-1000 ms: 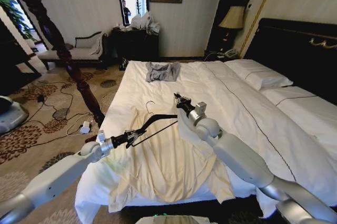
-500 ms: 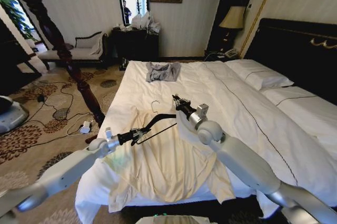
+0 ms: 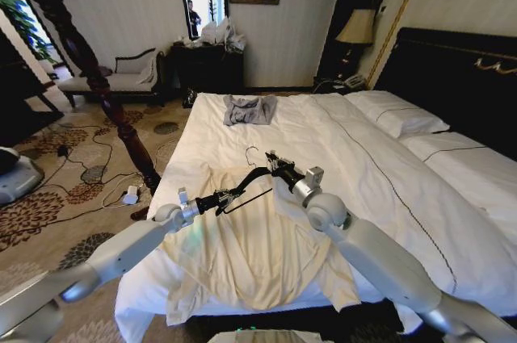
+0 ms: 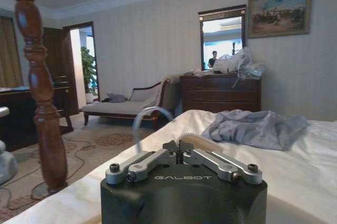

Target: Pick up the clothes from the bed and hang them on the clothes hanger.

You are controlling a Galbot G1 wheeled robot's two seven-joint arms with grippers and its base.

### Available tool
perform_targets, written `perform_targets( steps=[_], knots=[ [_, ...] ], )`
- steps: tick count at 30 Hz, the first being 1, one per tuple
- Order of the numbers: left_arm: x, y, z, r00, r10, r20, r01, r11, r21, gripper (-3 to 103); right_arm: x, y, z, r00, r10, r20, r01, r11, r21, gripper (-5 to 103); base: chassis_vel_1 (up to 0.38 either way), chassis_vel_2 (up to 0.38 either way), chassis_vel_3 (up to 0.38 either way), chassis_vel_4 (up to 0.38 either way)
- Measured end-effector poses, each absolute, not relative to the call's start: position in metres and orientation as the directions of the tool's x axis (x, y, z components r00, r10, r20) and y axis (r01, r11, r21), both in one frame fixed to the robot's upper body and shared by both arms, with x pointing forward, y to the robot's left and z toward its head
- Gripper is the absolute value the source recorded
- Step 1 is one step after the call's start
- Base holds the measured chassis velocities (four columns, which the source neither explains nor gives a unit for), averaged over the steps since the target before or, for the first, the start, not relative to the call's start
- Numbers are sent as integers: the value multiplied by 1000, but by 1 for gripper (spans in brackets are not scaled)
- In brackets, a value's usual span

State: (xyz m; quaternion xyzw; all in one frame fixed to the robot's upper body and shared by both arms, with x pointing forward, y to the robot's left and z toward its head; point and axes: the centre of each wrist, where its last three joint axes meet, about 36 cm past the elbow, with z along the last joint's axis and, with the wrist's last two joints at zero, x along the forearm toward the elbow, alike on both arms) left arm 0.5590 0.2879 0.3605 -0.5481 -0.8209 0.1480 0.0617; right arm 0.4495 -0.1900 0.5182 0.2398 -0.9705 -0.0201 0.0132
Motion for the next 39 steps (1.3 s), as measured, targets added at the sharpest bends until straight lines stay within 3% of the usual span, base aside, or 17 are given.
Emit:
perform_targets(
  steps=[13,16,18,21,22,23,25,28,30,33,39],
  knots=[
    [565,266,368,-390,916,-97,884,343,-317,16,434,-181,513,-868,-494,40,-492,869,62,1,0,0,0,0],
    [564,266,373,-389,915,-105,885,340,-318,16,432,-179,512,-866,-499,43,-496,866,66,16,0,0,0,0],
    [564,267,373,-392,914,-107,884,342,-318,16,430,-178,511,-864,-502,45,-498,864,69,16,0,0,0,0],
    [564,270,375,-401,909,-113,881,348,-319,16,422,-175,508,-855,-515,57,-511,856,76,33,0,0,0,0],
    [564,271,375,-402,909,-114,881,349,-320,16,419,-175,507,-852,-520,60,-515,853,77,33,0,0,0,0],
    [564,271,375,-403,908,-115,880,350,-320,16,416,-174,506,-849,-525,64,-520,850,80,44,0,0,0,0],
    [565,271,375,-404,908,-115,880,351,-320,16,413,-174,506,-845,-530,68,-525,847,83,44,0,0,0,0],
    [566,269,374,-409,904,-122,877,353,-326,16,403,-176,505,-838,-541,73,-535,840,90,60,0,0,0,0],
    [566,269,373,-412,903,-124,875,354,-330,16,402,-176,505,-836,-544,73,-537,839,89,60,0,0,0,0],
    [569,268,373,-429,893,-134,866,364,-343,16,390,-184,503,-833,-547,78,-543,837,68,76,0,0,0,0],
    [570,270,381,-428,893,-143,869,362,-338,16,390,-212,495,-880,-470,67,-472,881,-30,99,0,0,0,0]
  ],
)
